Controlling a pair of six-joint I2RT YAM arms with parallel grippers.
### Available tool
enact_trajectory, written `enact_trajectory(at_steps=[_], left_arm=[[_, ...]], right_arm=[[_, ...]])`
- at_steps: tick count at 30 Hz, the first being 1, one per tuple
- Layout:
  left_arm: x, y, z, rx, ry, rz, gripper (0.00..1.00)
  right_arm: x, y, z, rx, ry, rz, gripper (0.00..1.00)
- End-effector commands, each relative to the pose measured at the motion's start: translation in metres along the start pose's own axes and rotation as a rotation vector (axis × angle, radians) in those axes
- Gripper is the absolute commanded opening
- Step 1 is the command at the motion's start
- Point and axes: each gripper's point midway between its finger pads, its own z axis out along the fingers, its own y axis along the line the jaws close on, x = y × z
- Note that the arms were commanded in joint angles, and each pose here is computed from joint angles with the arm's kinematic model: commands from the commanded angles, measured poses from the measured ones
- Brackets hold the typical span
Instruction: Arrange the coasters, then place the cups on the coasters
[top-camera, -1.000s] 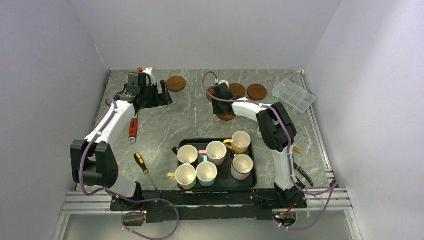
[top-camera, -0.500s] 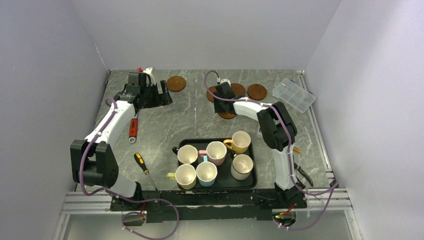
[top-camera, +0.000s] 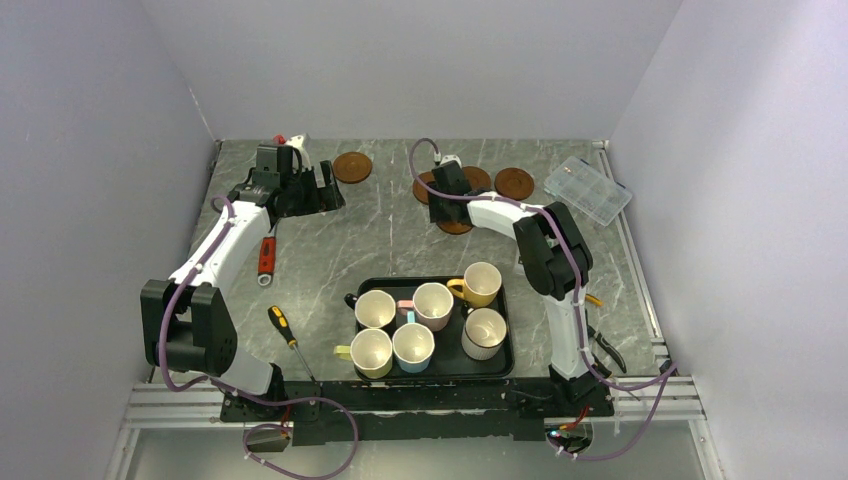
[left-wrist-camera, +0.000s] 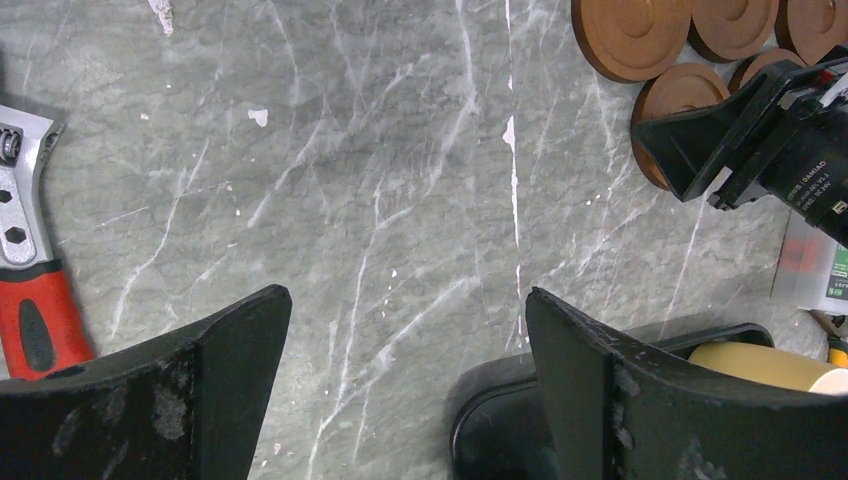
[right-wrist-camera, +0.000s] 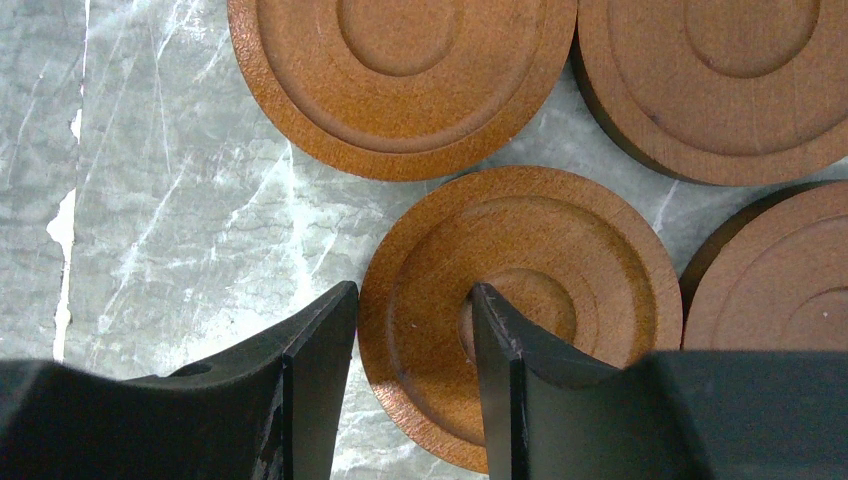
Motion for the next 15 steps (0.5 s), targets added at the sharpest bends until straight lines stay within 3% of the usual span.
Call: enact_trajectory(at_steps=[1, 8, 15], left_arm=[[-0.004, 0.001, 0.001, -0.005, -0.011, 0.025, 0.94], [-0.004, 0.001, 0.002, -0.006, -0.010, 0.028, 0.94], [-0.013, -0.011, 0.005, 0.063, -0.042, 0.068, 0.94]], right_arm=[[-0.001, 0.000, 0.008, -0.014, 0.004, -0.003, 0.49], [-0.008, 0.003, 0.004, -0.031, -0.009, -0.008, 0.52], [-0.036, 0.016, -0.027, -0.102, -0.040, -0.025, 0.60]])
